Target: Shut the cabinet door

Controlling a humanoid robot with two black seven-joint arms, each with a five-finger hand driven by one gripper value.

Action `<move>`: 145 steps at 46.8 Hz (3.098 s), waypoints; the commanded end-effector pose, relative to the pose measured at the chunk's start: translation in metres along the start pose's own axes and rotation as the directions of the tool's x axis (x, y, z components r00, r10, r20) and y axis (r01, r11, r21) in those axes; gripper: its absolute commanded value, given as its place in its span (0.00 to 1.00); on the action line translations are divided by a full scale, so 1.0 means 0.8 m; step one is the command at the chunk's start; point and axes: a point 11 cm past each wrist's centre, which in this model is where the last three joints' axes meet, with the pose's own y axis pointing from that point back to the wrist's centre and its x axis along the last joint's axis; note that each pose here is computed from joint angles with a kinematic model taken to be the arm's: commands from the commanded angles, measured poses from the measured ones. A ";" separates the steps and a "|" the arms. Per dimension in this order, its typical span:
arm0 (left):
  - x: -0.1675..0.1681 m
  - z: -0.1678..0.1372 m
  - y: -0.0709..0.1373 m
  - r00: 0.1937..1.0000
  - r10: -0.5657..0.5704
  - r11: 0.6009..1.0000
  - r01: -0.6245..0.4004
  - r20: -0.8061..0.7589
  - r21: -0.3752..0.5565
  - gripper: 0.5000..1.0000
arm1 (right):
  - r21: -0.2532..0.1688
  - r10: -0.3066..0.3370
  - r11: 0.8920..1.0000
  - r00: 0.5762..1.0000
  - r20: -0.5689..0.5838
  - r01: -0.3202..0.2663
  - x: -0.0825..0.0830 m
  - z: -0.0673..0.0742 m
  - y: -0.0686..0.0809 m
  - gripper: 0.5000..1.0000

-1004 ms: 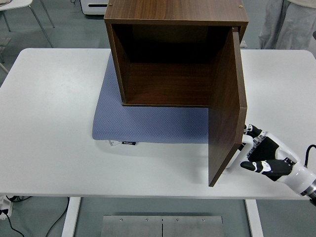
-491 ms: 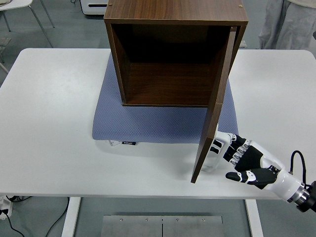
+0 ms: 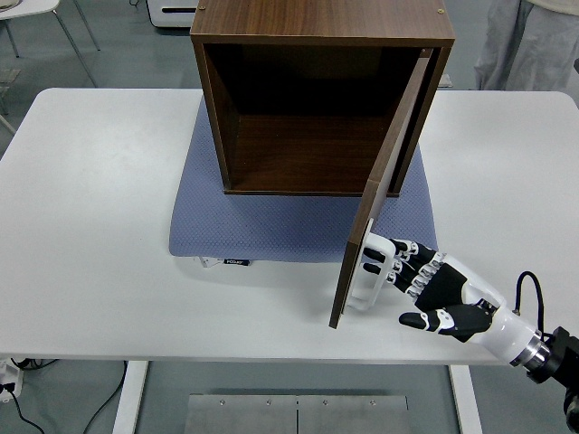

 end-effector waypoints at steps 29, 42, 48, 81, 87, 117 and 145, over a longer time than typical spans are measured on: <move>0.000 0.000 0.000 1.000 0.000 1.000 0.000 0.000 0.000 1.00 | -0.003 -0.017 1.000 0.999 0.037 0.017 -0.002 0.016 -0.029 1.00; 0.000 0.000 0.000 1.000 0.000 1.000 0.000 0.000 0.000 1.00 | 0.007 -0.006 1.000 0.999 0.053 0.005 0.004 0.022 -0.039 1.00; 0.000 0.000 0.000 1.000 0.000 1.000 0.000 0.000 0.000 1.00 | 0.013 -0.007 1.000 0.998 0.057 0.006 0.004 0.023 -0.044 1.00; 0.000 0.000 0.000 1.000 0.000 1.000 0.000 0.000 0.000 1.00 | 0.021 -0.014 1.000 0.996 0.083 0.012 0.004 0.030 -0.070 1.00; 0.000 0.000 0.000 1.000 0.000 1.000 0.000 0.000 0.000 1.00 | 0.035 -0.026 0.999 0.997 0.078 0.023 0.003 0.024 -0.080 1.00; 0.000 0.000 0.000 1.000 0.000 1.000 0.000 0.000 0.000 1.00 | 0.057 -0.079 0.996 0.990 0.117 0.073 -0.018 0.034 -0.114 1.00; 0.000 0.000 0.000 1.000 0.000 1.000 0.000 0.000 0.000 1.00 | 0.074 -0.100 0.993 0.987 0.127 0.092 -0.023 0.035 -0.144 1.00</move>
